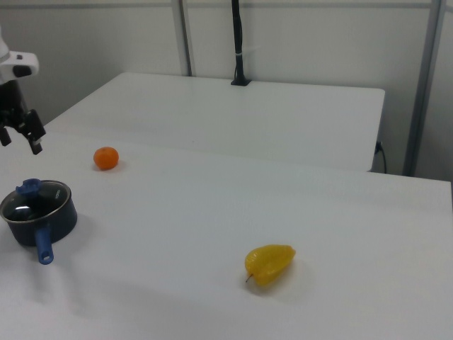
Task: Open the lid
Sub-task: 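Lower the open gripper over the blue knob of the glass lid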
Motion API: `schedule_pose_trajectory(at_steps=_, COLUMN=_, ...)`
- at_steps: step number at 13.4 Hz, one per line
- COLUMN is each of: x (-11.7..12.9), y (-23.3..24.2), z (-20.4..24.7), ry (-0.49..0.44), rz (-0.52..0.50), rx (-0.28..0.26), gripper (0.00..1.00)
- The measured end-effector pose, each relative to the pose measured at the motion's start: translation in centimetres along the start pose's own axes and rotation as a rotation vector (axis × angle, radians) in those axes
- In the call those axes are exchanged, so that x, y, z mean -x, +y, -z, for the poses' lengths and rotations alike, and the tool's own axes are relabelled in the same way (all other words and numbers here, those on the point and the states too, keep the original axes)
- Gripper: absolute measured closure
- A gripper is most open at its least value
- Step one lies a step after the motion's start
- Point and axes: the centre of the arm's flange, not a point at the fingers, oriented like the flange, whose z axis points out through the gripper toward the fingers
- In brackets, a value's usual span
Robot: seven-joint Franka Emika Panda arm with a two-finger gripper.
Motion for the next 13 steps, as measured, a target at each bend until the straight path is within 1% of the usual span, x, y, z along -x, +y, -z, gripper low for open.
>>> schedule_pose_trajectory(at_steps=2, x=1.0, y=-2.7, z=-2.4, ry=0.020, rz=0.027, rx=0.008, gripper=0.00)
schedule_pose_trajectory(at_steps=5, x=1.6, y=-4.0, z=-5.4, ry=0.069, rz=0.066, rx=0.033, gripper=0.00)
schedule_pose_trajectory(at_steps=7, x=2.1, y=-4.4, z=-7.3, ry=0.096, rz=0.081, rx=0.035, gripper=0.00)
schedule_pose_trajectory(at_steps=10, x=2.1, y=-4.4, z=-9.2, ry=0.127, rz=0.087, rx=0.028, gripper=0.00)
schedule_pose_trajectory(at_steps=12, x=1.6, y=-4.5, z=-10.2, ry=0.146, rz=0.078, rx=0.024, gripper=0.00)
schedule_pose_trajectory(at_steps=13, x=1.5, y=-4.5, z=-10.9, ry=0.140, rz=0.077, rx=0.026, gripper=0.00)
